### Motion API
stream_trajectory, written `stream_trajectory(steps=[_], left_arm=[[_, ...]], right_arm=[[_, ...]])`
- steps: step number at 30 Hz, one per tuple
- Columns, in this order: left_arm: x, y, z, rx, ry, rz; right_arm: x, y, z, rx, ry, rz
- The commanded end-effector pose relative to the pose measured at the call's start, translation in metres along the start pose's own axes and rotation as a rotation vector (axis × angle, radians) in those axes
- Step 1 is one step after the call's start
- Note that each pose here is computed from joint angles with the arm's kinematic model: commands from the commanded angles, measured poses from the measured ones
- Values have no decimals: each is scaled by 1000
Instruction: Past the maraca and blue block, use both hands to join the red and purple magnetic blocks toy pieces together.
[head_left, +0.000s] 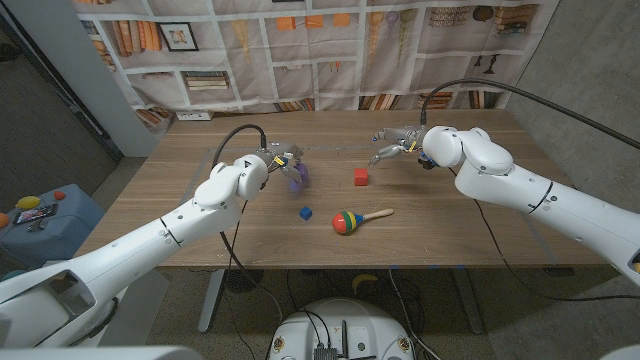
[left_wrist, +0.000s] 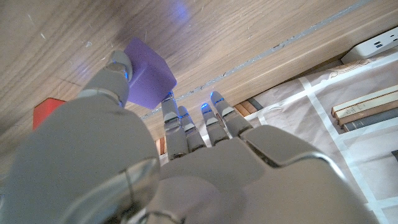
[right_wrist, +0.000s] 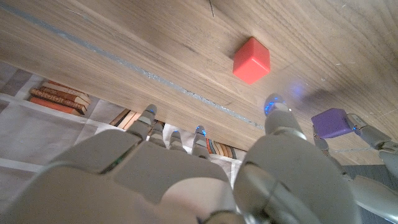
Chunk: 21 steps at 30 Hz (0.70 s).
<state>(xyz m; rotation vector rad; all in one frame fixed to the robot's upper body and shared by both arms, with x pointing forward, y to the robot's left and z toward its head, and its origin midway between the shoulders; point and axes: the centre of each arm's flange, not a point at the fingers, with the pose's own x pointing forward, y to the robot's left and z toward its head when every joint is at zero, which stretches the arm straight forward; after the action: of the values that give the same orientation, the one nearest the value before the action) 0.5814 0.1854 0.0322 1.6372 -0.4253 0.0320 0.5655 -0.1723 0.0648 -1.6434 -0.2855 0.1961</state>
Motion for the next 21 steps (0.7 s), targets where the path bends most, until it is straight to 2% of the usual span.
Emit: stream_trajectory(steps=[1,11,21], left_arm=[[1,0,2,-18,0,-15],[-2,0,3,-36,7,-22],[-3,-2,6,-34,5,-29]], right_arm=[[11,5,15,-75,1,59],[23,15,23,-131,18,90],[33,20,26,-135,20,125]])
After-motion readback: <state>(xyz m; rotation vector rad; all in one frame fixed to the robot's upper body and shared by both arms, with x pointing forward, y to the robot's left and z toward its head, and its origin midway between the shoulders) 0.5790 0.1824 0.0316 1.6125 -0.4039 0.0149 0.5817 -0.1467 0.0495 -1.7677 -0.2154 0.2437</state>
